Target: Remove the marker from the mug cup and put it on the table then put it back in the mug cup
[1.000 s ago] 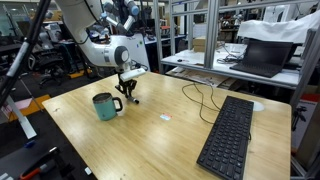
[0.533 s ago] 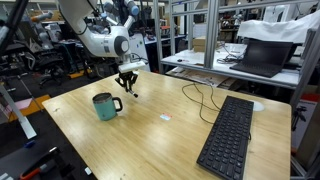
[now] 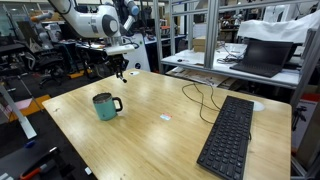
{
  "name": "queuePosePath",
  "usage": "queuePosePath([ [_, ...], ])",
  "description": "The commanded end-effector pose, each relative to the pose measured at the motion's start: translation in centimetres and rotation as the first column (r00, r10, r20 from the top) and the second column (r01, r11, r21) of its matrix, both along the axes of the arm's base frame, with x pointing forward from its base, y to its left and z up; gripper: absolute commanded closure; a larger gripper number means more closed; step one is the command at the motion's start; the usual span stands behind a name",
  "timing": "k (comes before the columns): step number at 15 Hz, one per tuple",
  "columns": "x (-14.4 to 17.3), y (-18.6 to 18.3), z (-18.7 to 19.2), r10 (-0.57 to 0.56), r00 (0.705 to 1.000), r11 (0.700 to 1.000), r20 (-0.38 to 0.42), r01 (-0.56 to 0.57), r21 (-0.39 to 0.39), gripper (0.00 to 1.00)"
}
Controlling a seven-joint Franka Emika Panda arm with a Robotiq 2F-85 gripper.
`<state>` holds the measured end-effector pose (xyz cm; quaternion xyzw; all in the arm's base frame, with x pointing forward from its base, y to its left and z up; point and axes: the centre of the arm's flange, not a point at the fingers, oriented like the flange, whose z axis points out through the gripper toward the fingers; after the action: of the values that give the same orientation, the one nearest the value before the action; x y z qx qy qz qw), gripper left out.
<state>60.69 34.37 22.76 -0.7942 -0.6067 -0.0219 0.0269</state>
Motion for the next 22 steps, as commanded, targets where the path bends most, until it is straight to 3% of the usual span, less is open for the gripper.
queuePosePath([
  [1, -2.6, -0.7, 2.0, -0.051, 0.998, 0.997, 0.024, 0.05, 0.052, 0.95],
  [9, -7.7, -3.8, -0.4, -0.185, 0.98, 0.964, 0.069, 0.167, 0.206, 0.95],
  [16, -8.4, -3.3, 2.0, -0.252, 0.965, 0.953, 0.068, 0.236, 0.19, 0.95],
  [22, -9.4, -3.8, 2.5, -0.29, 0.954, 0.935, 0.077, 0.265, 0.236, 0.95],
])
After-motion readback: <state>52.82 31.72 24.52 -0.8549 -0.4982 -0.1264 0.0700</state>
